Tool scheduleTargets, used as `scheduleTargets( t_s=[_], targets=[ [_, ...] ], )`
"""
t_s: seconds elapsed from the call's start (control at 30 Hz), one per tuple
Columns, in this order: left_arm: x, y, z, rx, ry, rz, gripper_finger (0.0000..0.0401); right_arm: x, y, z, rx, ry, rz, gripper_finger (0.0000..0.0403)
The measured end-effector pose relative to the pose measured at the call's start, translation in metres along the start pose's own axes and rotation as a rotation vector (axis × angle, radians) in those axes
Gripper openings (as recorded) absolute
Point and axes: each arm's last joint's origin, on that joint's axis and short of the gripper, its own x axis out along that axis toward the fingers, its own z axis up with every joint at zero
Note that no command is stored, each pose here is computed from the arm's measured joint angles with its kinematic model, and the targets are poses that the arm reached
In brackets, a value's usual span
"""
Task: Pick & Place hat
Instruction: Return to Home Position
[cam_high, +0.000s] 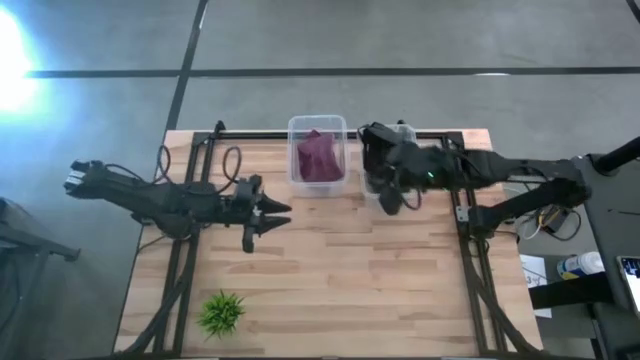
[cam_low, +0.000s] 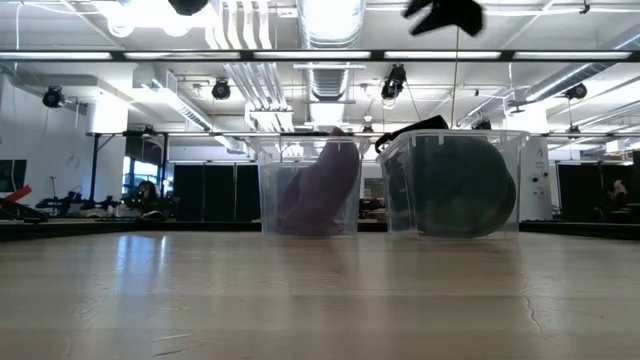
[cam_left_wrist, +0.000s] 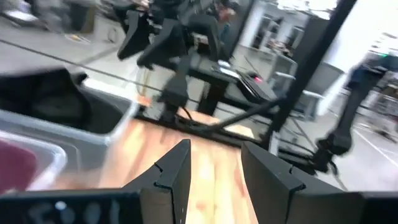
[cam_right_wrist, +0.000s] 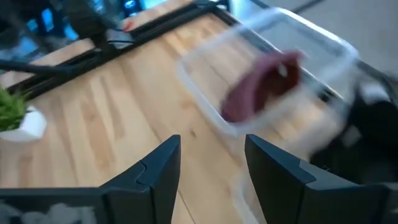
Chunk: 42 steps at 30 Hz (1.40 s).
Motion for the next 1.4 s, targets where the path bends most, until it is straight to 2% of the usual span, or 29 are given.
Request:
scheduleTargets(
  t_s=[0.1,0.23,0.33,0.4,0.5,0.63,0.9,1.07,1.13,1.23,1.4],
  targets=[
    [0.003,0.016,-0.019,-0.012,0.050,-0.042,0.0135,-0.018,-0.006,-0.034,0.086,-0.042,-0.068,0.0177],
    [-0.009,0.033,-0.039,-0.039,0.075,0.005,0.0135,-0.034,-0.023,-0.070,0.137,-0.040,-0.137,0.0180],
    [-0.027,0.041,-0.047,-0.074,0.043,0.020,0.0135,-0.045,-0.034,-0.085,0.293,-0.039,-0.071,0.0180],
    [-0.042,0.045,-0.052,-0.089,0.011,0.011,0.0135,-0.052,-0.038,-0.092,0.347,-0.014,0.003,0.0180],
    [-0.065,0.050,-0.058,-0.111,-0.053,-0.017,0.0135,-0.057,-0.040,-0.101,0.310,0.016,0.104,0.0180],
    [-0.087,0.057,-0.069,-0.119,-0.127,-0.042,0.0135,-0.064,-0.042,-0.106,0.215,-0.048,0.196,0.0176],
    [-0.109,0.073,-0.099,-0.156,-0.193,-0.023,0.0135,-0.063,-0.045,-0.112,0.031,-0.372,0.358,0.0178],
    [-0.114,0.080,-0.116,-0.189,-0.242,-0.039,0.0135,-0.046,-0.052,-0.137,0.049,-0.480,0.407,0.0176],
    [-0.111,0.084,-0.128,-0.189,-0.200,-0.019,0.0135,-0.041,-0.055,-0.148,0.069,-0.503,0.461,0.0177],
    [-0.108,0.085,-0.132,-0.191,-0.199,-0.021,0.0135,-0.032,-0.058,-0.163,0.091,-0.532,0.539,0.0180],
    [-0.103,0.091,-0.149,-0.180,-0.138,0.019,0.0135,-0.019,-0.065,-0.185,0.123,-0.583,0.564,0.0180]
  ],
)
